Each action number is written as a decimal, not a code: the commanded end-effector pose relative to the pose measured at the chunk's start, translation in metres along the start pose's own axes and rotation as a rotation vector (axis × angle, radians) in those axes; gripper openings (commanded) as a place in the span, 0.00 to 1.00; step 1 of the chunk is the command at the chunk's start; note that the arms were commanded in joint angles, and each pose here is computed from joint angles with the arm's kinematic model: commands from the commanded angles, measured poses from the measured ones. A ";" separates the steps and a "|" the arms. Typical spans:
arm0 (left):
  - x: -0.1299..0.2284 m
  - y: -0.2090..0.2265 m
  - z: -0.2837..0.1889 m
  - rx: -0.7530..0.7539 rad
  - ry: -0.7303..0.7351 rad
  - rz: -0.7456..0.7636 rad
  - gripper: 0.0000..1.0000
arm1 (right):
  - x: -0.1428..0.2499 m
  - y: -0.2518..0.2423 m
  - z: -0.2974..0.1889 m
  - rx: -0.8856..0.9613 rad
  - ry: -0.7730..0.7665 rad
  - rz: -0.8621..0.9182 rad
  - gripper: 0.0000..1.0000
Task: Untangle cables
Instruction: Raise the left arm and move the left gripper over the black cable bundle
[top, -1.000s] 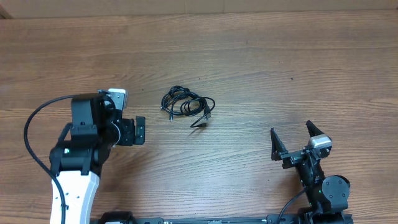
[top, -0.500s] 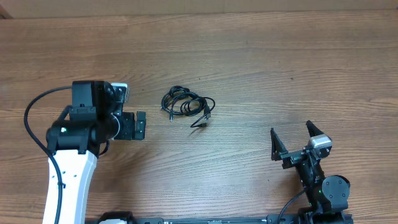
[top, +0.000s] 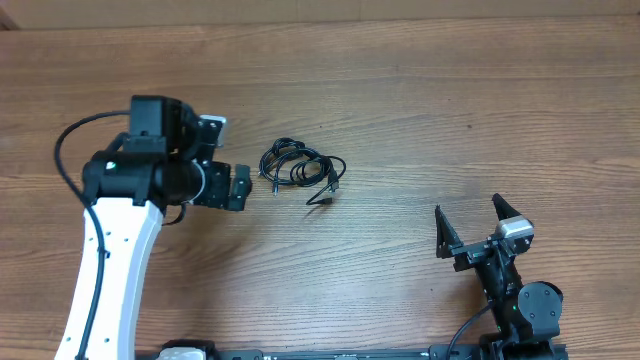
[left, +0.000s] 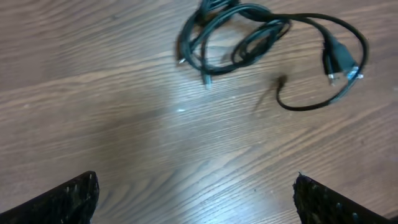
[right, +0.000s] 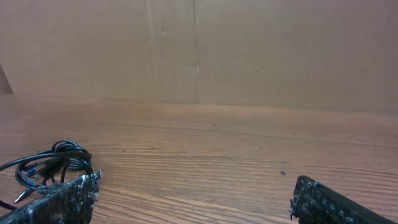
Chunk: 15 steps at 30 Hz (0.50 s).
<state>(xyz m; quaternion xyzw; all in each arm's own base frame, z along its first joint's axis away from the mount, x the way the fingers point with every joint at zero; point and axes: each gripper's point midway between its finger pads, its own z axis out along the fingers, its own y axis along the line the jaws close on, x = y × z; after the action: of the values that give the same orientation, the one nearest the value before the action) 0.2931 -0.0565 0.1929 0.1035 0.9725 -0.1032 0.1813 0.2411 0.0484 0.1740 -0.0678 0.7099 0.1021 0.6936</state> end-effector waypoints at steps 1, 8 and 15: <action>-0.018 -0.021 0.002 0.047 -0.013 0.080 1.00 | 0.002 -0.002 0.000 0.012 -0.002 0.006 1.00; -0.029 -0.034 0.017 0.097 0.004 0.102 1.00 | 0.002 -0.002 0.000 0.012 -0.002 0.006 1.00; -0.033 -0.032 0.031 0.102 0.019 0.098 1.00 | 0.002 -0.002 0.000 0.012 -0.002 0.006 1.00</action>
<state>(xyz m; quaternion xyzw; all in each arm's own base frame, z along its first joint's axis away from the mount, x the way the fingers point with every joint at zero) 0.3197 -0.0930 0.1775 0.1475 0.9665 -0.1319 0.1634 0.2411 0.0484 0.1742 -0.0679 0.7096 0.1019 0.6939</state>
